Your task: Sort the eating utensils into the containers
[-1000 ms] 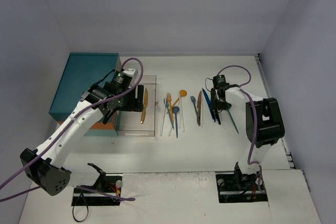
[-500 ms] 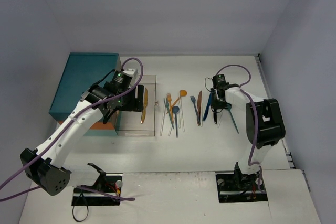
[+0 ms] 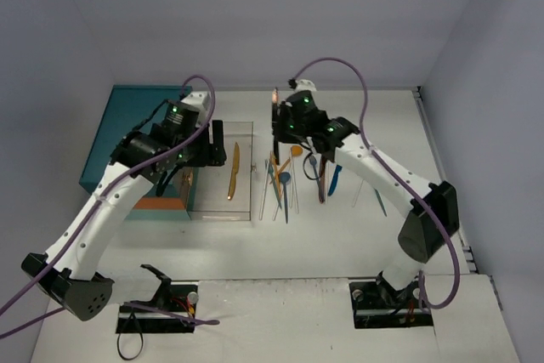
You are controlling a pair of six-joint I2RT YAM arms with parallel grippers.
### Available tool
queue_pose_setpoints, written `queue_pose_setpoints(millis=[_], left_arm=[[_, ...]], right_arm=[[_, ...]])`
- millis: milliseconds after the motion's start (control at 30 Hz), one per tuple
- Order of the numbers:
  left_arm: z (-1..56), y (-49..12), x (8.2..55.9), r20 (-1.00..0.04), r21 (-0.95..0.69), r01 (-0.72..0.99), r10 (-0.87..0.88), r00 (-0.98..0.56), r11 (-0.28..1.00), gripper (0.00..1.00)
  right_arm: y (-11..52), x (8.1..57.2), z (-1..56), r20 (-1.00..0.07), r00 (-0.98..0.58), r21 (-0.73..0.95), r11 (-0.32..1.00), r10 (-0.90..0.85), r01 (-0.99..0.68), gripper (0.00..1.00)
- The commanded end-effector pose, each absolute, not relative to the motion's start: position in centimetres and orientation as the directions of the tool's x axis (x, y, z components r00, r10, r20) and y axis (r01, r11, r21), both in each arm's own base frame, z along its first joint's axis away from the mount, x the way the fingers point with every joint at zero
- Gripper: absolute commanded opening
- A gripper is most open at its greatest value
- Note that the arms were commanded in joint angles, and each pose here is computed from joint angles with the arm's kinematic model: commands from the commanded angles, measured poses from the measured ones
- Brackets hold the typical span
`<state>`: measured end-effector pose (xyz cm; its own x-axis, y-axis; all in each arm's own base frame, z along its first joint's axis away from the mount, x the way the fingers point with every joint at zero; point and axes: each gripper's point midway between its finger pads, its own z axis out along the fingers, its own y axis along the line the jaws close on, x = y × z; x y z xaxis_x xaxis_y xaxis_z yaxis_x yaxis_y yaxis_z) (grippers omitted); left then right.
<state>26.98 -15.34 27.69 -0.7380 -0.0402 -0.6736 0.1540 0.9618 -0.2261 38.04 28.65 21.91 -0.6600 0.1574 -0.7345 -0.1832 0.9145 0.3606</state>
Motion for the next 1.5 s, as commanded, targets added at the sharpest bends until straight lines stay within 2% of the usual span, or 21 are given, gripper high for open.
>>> queue_pose_setpoints(millis=[0,200,533,600,767,833,900,967,1167,1367,1467], left_arm=[[32.8,-14.3,26.8,-0.76,-0.26,0.161,-0.099,-0.642,0.952,0.64],[34.8,-12.5,25.9,-0.801,-0.251,0.132,-0.129,-0.585,0.959,0.65],[34.9,-9.5,24.1,-0.836,-0.211,0.064,-0.146,-0.529,0.976,0.65],[34.7,-9.3,23.9,-0.836,-0.206,0.06,-0.144,-0.529,0.977,0.65],[34.1,-9.2,23.7,-0.83,-0.201,0.055,-0.14,-0.539,0.978,0.65],[34.0,-9.2,23.8,-0.83,-0.2,0.055,-0.14,-0.541,0.978,0.65],[34.0,-9.3,23.9,-0.828,-0.199,0.054,-0.138,-0.544,0.979,0.65],[34.0,-9.5,24.2,-0.825,-0.198,0.055,-0.136,-0.548,0.979,0.65],[33.3,-10.0,24.9,-0.809,-0.2,0.047,-0.138,-0.571,0.979,0.65],[32.5,-10.5,25.6,-0.792,-0.197,0.041,-0.135,-0.596,0.98,0.65],[32.5,-10.8,25.9,-0.788,-0.201,0.042,-0.136,-0.601,0.979,0.65]], right_arm=[[36.0,37.9,24.1,-0.735,-0.638,0.45,0.87,0.232,-0.202,0.0],[43.0,38.1,19.7,-0.704,-0.671,0.465,0.865,0.232,-0.189,0.0],[44.8,38.0,10.6,-0.677,-0.705,0.377,0.922,0.212,-0.085,0.01],[44.9,37.9,9.9,-0.676,-0.709,0.365,0.927,0.2,-0.086,0.07],[45.0,37.6,10.5,-0.698,-0.696,0.34,0.933,0.168,-0.116,0.34],[44.6,37.7,11.5,-0.717,-0.681,0.323,0.936,0.147,-0.139,0.42],[44.0,37.7,13.5,-0.747,-0.651,0.31,0.937,0.136,-0.16,0.45],[42.5,37.8,16.7,-0.781,-0.607,0.304,0.938,0.147,-0.164,0.51],[34.6,38.1,20.5,-0.826,-0.535,0.248,0.967,0.176,-0.065,0.53],[21.4,37.8,16.5,-0.787,-0.565,0.174,0.968,0.247,0.181,0.52],[16.8,36.5,13.5,-0.753,-0.604,0.123,0.957,0.263,0.264,0.52]])
